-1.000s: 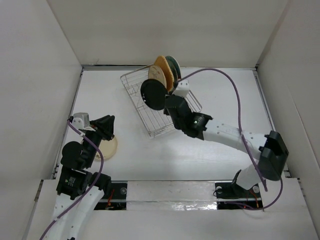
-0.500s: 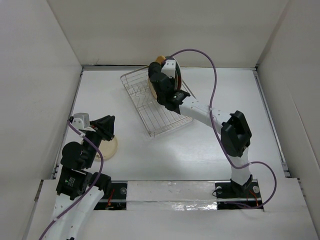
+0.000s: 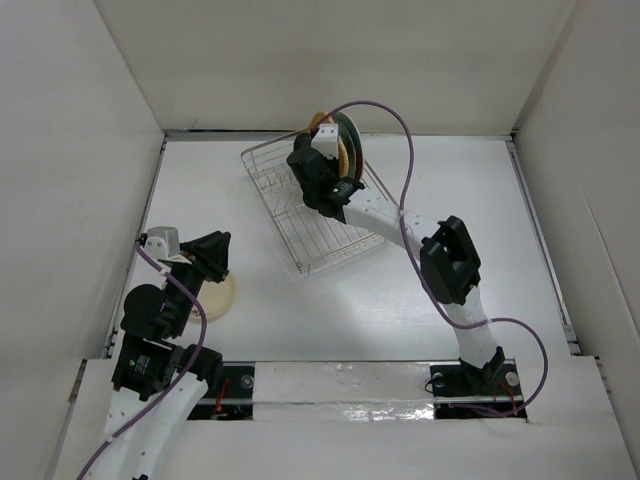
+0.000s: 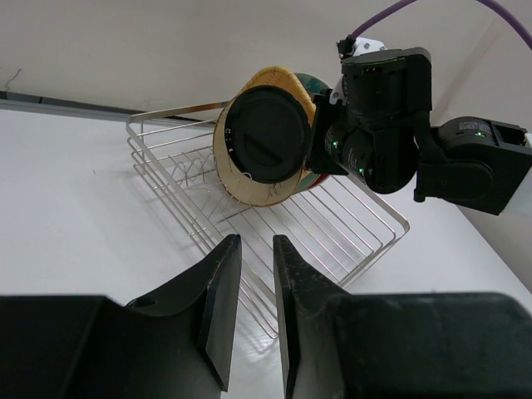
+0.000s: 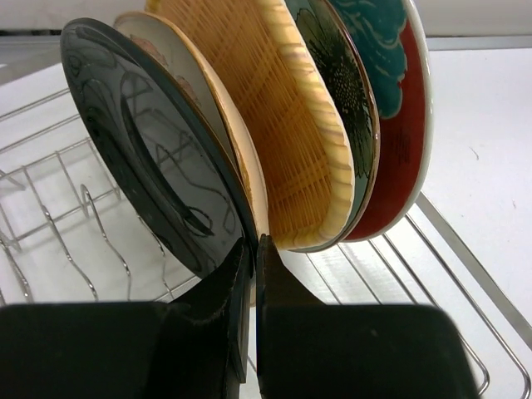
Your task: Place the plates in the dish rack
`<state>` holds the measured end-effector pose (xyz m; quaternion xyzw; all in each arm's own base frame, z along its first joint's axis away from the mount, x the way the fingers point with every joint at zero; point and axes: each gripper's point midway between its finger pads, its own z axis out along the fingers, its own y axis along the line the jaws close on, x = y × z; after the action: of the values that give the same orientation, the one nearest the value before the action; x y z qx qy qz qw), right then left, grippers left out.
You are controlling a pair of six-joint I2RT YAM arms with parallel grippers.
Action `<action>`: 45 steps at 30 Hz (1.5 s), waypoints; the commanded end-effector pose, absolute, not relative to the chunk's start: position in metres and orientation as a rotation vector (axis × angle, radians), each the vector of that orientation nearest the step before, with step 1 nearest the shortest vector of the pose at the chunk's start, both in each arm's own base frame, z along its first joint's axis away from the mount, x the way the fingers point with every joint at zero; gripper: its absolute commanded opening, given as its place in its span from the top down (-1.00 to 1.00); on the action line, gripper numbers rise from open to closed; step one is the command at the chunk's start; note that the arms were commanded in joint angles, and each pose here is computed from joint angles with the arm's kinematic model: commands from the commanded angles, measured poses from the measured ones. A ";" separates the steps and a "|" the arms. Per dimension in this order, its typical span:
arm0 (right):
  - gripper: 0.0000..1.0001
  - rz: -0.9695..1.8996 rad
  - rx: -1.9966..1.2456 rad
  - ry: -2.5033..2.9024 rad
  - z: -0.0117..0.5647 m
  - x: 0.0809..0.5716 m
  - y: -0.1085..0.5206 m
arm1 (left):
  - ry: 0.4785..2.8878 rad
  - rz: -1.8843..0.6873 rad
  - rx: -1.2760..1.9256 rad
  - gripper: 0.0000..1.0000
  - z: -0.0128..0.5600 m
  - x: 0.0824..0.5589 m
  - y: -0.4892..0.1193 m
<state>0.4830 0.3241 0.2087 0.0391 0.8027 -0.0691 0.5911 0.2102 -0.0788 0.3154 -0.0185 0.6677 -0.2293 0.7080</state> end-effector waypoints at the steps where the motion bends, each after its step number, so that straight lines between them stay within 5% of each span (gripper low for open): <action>1: 1.00 -0.133 0.184 1.801 0.239 0.490 0.321 | 1.445 -0.516 -0.024 0.61 0.325 0.209 -0.080; 36: 0.99 -0.244 0.056 1.822 0.171 0.473 0.370 | 1.482 -0.535 0.001 0.61 0.318 0.215 -0.089; 45: 0.70 -0.322 -0.036 1.794 0.172 0.470 0.377 | 1.477 -0.535 0.000 0.61 0.319 0.215 -0.088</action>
<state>0.4689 0.3548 0.1909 0.0059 0.7728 -0.1691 0.6117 0.2136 -0.0849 0.3100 -0.0085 0.6775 -0.2346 0.6971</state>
